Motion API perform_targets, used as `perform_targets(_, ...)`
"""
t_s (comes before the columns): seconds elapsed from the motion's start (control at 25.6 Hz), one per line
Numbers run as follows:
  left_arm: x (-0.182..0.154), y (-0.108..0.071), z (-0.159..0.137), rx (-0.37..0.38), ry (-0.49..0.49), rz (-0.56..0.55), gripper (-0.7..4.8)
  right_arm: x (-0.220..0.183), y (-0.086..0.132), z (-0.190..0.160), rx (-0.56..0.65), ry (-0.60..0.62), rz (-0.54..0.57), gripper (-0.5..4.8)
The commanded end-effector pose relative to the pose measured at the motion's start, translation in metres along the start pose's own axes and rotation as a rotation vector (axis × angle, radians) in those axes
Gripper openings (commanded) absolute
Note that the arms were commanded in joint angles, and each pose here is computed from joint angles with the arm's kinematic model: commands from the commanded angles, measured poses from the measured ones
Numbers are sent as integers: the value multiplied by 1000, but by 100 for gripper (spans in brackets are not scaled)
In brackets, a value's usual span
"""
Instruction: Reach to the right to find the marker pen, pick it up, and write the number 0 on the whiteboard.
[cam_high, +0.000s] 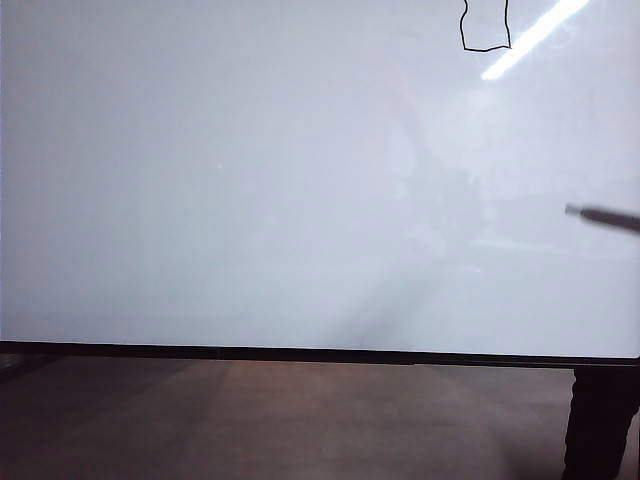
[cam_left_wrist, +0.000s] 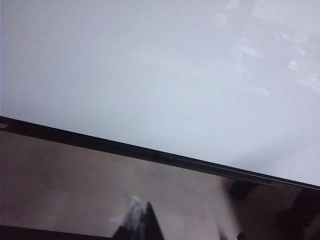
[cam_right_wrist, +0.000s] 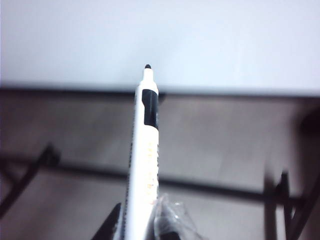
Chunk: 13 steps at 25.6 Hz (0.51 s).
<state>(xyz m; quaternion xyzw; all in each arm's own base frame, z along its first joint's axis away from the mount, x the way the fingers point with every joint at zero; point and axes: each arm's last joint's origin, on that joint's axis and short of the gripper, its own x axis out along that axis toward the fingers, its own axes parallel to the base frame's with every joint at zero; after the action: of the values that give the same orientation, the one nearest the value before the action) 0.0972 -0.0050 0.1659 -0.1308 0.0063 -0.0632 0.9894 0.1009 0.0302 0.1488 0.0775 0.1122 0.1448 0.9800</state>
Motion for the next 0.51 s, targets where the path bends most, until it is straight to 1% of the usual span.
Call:
perform_targets(0.04,0,0,1,2,-7,-9,-5,-5,-8,7,15,-94,-71,-4)
perform_targets(0.16,0,0,1,2,-7,-9,-5,-12,-19,14,26,-188,-189,-4)
perform_targets(0.23,0,0,1,2,-7,-9,-5,-15,-22,17,26,-233,-229,-4)
perform_targets(0.51,0,0,1,2,-7,-9,-5,-15,-23,17,27,-231,-235,-5)
